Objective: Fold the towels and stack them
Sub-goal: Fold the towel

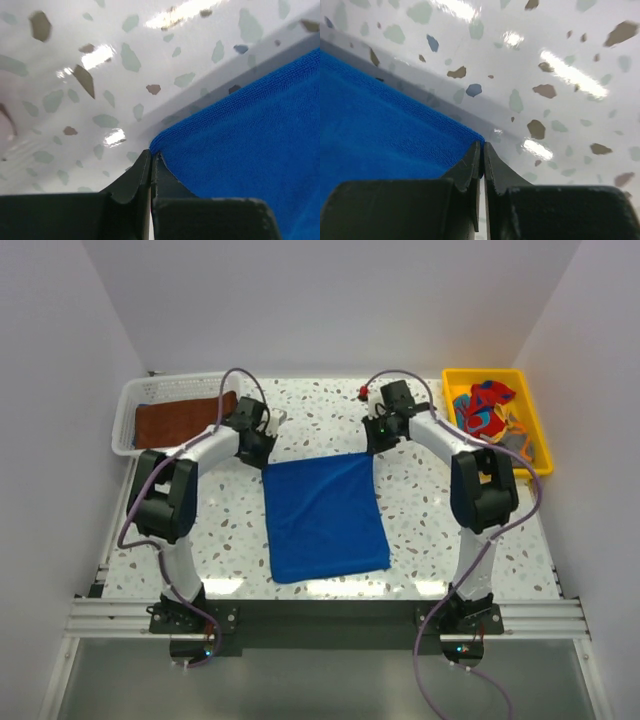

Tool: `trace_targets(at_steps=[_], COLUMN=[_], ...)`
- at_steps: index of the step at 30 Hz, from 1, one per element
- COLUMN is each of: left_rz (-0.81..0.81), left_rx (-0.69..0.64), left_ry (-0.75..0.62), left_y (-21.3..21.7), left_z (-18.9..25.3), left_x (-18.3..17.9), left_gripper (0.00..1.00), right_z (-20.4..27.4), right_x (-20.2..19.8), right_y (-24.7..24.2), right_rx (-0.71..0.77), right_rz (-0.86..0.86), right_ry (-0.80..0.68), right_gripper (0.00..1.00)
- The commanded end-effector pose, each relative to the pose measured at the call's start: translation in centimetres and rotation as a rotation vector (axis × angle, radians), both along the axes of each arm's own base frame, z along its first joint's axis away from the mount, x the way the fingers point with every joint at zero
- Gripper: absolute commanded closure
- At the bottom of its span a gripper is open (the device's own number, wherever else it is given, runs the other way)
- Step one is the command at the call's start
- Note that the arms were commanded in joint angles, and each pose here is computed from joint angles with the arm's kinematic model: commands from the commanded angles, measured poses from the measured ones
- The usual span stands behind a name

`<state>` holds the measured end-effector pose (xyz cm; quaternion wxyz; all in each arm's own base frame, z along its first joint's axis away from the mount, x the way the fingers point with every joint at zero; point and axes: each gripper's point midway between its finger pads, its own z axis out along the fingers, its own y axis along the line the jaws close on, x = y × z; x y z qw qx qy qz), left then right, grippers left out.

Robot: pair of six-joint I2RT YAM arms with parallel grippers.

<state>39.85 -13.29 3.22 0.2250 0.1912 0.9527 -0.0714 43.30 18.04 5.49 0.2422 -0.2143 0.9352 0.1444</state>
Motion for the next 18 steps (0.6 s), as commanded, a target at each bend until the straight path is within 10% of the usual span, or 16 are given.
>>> trace_targets(at_steps=[1,18], left_rz=[0.025,-0.009], left_rx=[-0.028,-0.22], left_ry=[-0.295,-0.811], left_y=[0.3,-0.6], left_z=[10.9,32.0], left_x=[4.1,-4.5], left_gripper=[1.0,1.0], right_z=[12.6,31.1], right_x=[3.1,-6.8], right_y=[-1.0,-4.5], right_rx=[0.02,0.17], right_rz=[-0.075,-0.091], right_ry=[-0.326,-0.796], right_gripper=[1.0,1.0])
